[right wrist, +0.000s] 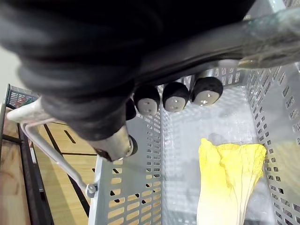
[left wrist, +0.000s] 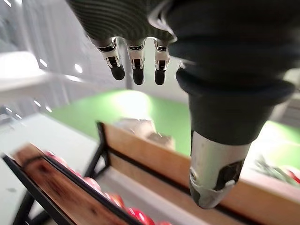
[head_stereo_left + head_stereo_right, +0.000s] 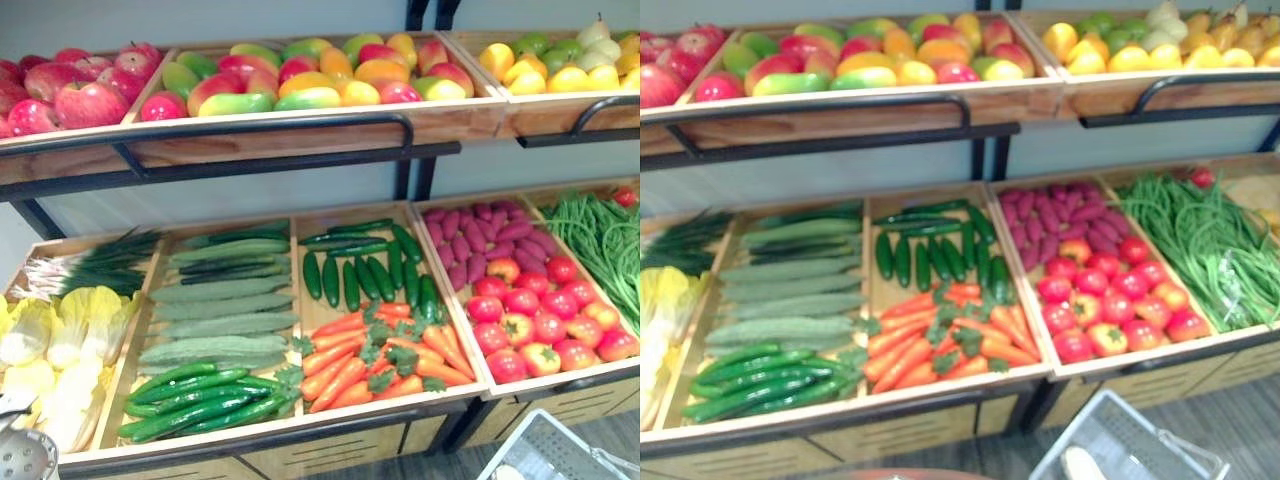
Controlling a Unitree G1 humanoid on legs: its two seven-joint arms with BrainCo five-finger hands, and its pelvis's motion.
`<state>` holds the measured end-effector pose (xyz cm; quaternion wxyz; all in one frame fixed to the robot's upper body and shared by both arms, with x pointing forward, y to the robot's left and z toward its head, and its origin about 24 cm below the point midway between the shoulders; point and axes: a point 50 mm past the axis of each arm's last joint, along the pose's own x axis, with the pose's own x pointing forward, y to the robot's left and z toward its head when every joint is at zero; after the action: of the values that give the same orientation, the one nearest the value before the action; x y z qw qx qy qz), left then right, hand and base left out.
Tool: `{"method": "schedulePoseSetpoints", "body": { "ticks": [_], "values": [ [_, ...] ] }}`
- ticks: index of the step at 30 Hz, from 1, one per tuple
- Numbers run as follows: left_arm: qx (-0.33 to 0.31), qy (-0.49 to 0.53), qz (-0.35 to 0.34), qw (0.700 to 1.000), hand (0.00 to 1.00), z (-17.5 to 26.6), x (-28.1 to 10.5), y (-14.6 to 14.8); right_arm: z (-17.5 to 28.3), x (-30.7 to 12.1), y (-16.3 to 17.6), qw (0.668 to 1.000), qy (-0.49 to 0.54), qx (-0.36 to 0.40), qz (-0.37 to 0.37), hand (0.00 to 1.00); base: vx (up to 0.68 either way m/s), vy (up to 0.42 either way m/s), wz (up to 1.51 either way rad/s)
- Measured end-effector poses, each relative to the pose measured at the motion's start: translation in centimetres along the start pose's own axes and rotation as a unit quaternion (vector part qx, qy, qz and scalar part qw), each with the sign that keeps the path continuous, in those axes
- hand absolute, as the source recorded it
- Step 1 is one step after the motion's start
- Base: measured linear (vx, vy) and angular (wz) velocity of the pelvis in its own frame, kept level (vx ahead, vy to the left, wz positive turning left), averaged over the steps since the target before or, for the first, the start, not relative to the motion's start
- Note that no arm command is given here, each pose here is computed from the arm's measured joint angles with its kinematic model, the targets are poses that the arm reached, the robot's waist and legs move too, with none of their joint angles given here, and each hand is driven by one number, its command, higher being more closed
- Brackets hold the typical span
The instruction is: Pick vegetable in the basket
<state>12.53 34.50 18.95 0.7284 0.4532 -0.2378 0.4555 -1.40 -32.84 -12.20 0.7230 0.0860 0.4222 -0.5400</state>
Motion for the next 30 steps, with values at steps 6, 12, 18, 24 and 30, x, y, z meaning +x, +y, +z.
{"method": "schedulePoseSetpoints", "body": {
  "ticks": [6,12,18,24,30],
  "values": [
    [-0.015,-0.020,-0.275,0.961,0.00,-0.9,-1.7,-6.6,2.1,0.7,-0.3,0.999,-0.024,-0.018,0.010,1.00,0.05,0.017,-0.12],
    [-0.025,-0.004,-0.411,0.911,0.00,-1.4,-5.6,-10.5,2.5,1.0,0.2,0.999,-0.023,-0.028,0.017,1.00,0.03,0.012,-0.14],
    [-0.040,-0.029,-0.493,0.869,0.00,-0.4,-7.6,-12.3,2.9,1.1,0.4,0.999,-0.029,-0.041,0.019,1.00,-0.02,0.015,-0.07],
    [-0.095,-0.057,-0.537,0.836,0.00,2.0,-8.9,-13.9,3.3,1.2,0.2,0.998,-0.035,-0.043,0.017,1.00,0.00,0.000,0.00],
    [-0.138,-0.077,-0.568,0.808,0.00,4.0,-10.0,-15.1,3.4,1.2,1.0,0.997,-0.037,-0.055,0.036,1.00,-0.01,0.004,-0.02]
  ]
}}
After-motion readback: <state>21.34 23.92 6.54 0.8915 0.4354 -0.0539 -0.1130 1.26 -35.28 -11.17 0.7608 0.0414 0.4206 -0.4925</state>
